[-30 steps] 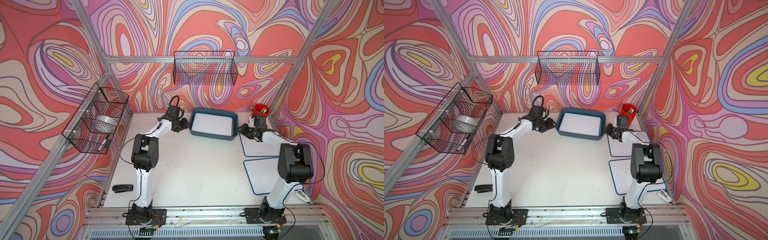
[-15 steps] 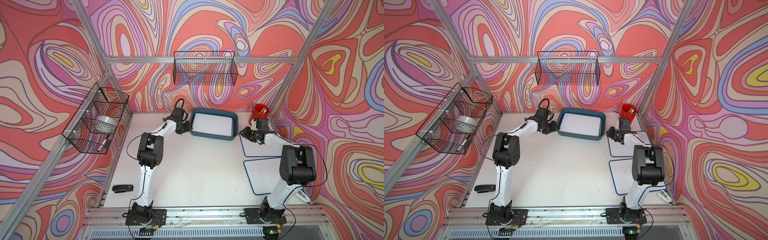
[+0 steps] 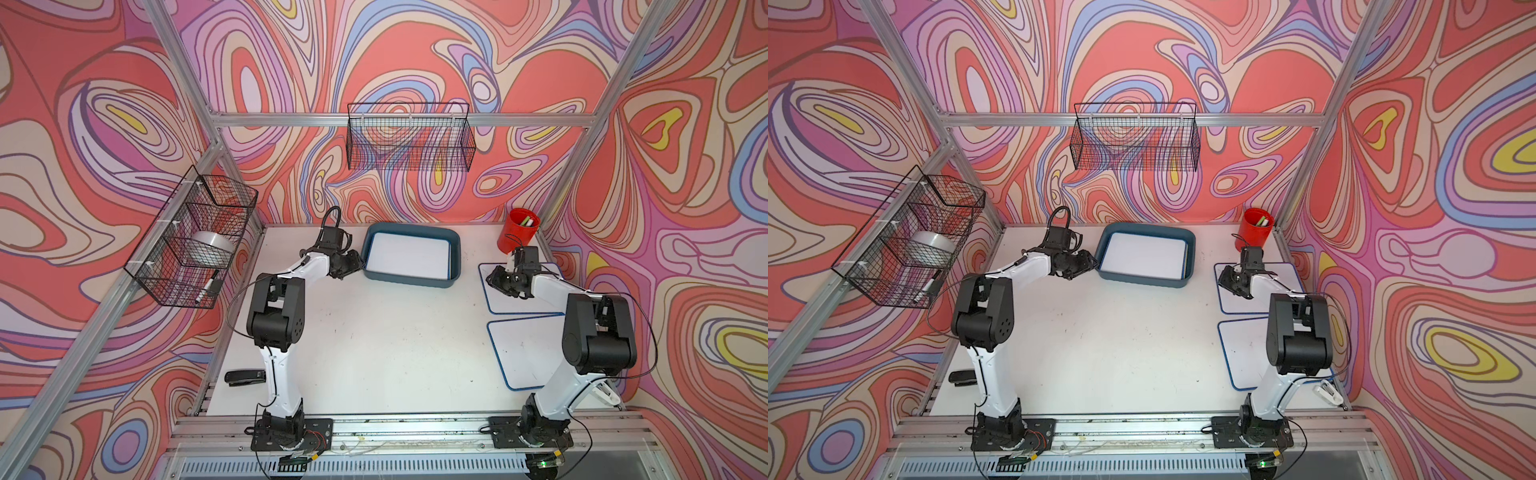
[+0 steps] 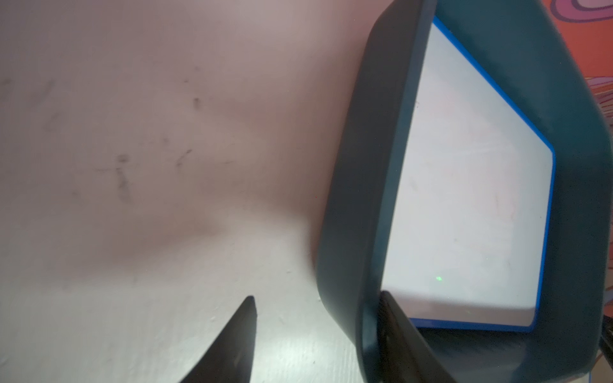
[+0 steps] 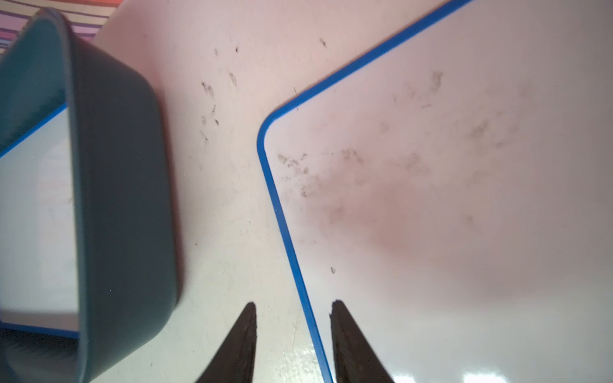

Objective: Put the whiteboard into the storage box
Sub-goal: Move the storage box to the center of the board, then move the whiteboard to the center of the board.

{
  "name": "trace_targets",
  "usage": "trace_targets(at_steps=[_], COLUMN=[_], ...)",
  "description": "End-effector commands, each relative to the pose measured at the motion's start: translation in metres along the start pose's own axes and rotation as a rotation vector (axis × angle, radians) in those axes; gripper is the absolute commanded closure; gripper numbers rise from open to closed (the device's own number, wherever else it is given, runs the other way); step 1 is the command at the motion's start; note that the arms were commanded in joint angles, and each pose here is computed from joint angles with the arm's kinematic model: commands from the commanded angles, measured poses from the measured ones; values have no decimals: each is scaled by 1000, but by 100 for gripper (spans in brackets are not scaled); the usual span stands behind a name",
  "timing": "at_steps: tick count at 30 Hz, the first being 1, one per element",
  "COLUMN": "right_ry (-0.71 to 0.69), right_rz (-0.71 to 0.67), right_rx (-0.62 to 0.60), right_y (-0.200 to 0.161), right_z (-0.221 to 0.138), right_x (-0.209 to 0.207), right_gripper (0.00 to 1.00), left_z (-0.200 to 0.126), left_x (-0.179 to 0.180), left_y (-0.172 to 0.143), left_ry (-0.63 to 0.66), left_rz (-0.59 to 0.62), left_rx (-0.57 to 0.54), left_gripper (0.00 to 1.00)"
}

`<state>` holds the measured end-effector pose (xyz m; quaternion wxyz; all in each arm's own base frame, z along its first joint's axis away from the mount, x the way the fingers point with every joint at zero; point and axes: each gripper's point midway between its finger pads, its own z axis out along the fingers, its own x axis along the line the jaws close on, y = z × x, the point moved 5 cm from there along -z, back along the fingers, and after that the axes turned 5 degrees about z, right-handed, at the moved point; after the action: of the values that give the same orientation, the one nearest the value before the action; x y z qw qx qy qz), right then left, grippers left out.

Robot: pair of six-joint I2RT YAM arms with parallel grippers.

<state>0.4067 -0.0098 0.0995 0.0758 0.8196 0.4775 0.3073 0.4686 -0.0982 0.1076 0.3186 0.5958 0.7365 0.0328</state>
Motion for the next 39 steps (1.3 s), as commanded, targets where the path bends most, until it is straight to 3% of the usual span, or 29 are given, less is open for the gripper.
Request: trace_targets(at_steps=[1,10,25,34,39], right_ry=[-31,-28,20,78,102], right_rz=[-8,11,-60,-136,-149], right_rx=[28,131,333,458,491], right_y=[-9,-30,-82,-159,-202], right_z=[1,20,33,31,18], right_x=[-8,-16,16,64,82], right_gripper=[61,61,61,61,61], left_z=[-6,-39,-114,-110,-98], left_x=[60,77,46,-14,-23], left_y=[-29,-28,-19,-64,-99], left_ry=[184,231,151,67,57], left_rz=[-79,-106,-122,35,56], left_rx=[94,29,-179,-119,-74], left_gripper=[47,47,40,41,41])
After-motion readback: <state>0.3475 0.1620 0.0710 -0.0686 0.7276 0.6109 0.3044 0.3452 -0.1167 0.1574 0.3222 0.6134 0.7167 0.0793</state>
